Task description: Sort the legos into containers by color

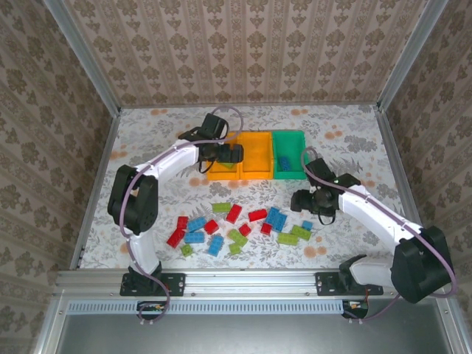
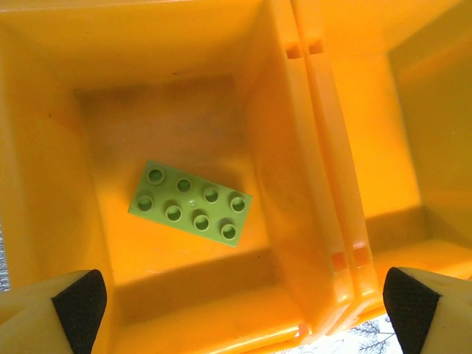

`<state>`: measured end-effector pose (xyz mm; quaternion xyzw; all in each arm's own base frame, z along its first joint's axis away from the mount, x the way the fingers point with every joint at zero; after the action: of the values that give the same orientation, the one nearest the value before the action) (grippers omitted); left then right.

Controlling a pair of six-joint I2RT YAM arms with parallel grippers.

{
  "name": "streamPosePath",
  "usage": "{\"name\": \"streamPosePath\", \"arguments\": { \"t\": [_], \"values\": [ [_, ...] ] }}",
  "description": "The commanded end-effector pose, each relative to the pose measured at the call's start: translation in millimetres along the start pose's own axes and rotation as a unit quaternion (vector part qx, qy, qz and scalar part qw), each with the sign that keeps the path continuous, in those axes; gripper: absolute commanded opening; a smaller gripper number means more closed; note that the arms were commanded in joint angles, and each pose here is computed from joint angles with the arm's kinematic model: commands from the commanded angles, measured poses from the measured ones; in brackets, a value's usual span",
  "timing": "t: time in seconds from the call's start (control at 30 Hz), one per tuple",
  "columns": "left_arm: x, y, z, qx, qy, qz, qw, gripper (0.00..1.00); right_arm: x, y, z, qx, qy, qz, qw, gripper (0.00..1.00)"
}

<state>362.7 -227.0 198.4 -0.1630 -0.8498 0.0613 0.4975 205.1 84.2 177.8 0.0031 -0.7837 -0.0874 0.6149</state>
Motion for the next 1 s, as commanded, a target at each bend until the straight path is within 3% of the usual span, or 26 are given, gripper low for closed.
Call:
{"name": "streamPosePath", "arguments": {
  "t": [0.0,0.33,0.63,0.83,0.97],
  "values": [
    [15,-7,-2,-0.019,-0.021,0.017,0.999,1.00,2,-15,25,-0.049,0.060,0.047,0.996,0.77],
    [18,-12,7,-0.047,-0.036,0.016,0.998,1.00,-9,-19,49,-0.132,0.068,0.018,0.989,0.74],
    [24,-9,11,-0.050,-0.044,0.012,0.998,1.00,-14,-6,34,-0.128,0.040,-0.011,0.991,0.73],
    [25,-8,13,-0.050,-0.042,0.009,0.998,1.00,-26,-3,32,-0.114,0.056,-0.008,0.992,0.72],
    [26,-7,14,-0.050,-0.042,0.004,0.998,1.00,-36,-4,32,-0.107,0.067,0.011,0.992,0.66]
  ]
}}
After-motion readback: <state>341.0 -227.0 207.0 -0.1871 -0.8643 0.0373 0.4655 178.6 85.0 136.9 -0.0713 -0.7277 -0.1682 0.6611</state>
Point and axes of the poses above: each hand's point on the last joint's axis, 136 mm out from that joint toward the fingers, its own x axis back along the fingers, its own y axis along the line the jaws close on, z = x × y, the point moved 10 cm from there along x, back along the fingers, and after that the axes turned 4 degrees about x, right-handed, at the moved point
